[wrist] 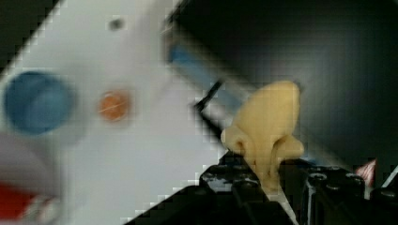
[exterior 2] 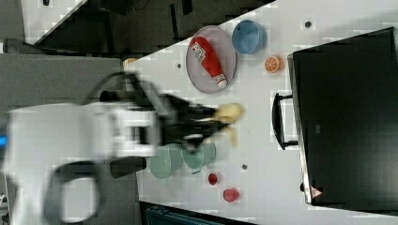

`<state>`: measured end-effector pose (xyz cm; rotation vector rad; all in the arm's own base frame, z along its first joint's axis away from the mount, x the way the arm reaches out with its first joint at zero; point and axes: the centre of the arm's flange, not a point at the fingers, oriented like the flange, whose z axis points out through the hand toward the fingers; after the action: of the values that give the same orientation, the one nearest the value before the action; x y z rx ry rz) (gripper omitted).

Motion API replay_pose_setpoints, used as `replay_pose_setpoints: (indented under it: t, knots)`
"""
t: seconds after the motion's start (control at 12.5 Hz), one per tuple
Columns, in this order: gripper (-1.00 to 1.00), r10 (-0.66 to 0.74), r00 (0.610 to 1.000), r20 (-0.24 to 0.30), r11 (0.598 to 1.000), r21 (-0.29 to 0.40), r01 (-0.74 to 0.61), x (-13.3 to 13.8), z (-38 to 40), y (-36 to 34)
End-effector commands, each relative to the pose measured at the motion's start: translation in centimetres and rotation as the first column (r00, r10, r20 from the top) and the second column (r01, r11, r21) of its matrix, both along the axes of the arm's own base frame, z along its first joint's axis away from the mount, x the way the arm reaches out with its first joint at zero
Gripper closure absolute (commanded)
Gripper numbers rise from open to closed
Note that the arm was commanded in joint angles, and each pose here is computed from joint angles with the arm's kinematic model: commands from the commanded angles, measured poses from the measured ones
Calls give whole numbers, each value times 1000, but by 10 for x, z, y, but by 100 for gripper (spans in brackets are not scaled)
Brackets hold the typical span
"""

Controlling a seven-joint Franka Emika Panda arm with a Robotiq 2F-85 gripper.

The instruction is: Pick banana from table and place on oven.

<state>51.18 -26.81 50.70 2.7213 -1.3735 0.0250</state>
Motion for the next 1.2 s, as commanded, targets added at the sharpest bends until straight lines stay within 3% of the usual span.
replay_pose_setpoints:
  t: [0.08, 0.24, 0.48, 0.56, 1.04, 1.12, 1.2]
  knots:
    - [59, 226, 974, -32, 974, -3, -227, -20, -32, -58]
    - [59, 288, 957, -42, 956, -38, -290, -25, -52, -91]
    - [59, 250, 968, -31, 968, -3, -250, -29, -78, -108]
    - [50, 248, 968, -35, 969, -4, -248, -28, -83, -110]
    - [-84, 318, 948, -12, 947, -34, -318, -19, -70, -106]
    - [-100, 324, 946, -6, 945, -39, -324, -16, -65, -103]
    - [-100, 333, 943, -1, 942, -48, -333, -14, -57, -101]
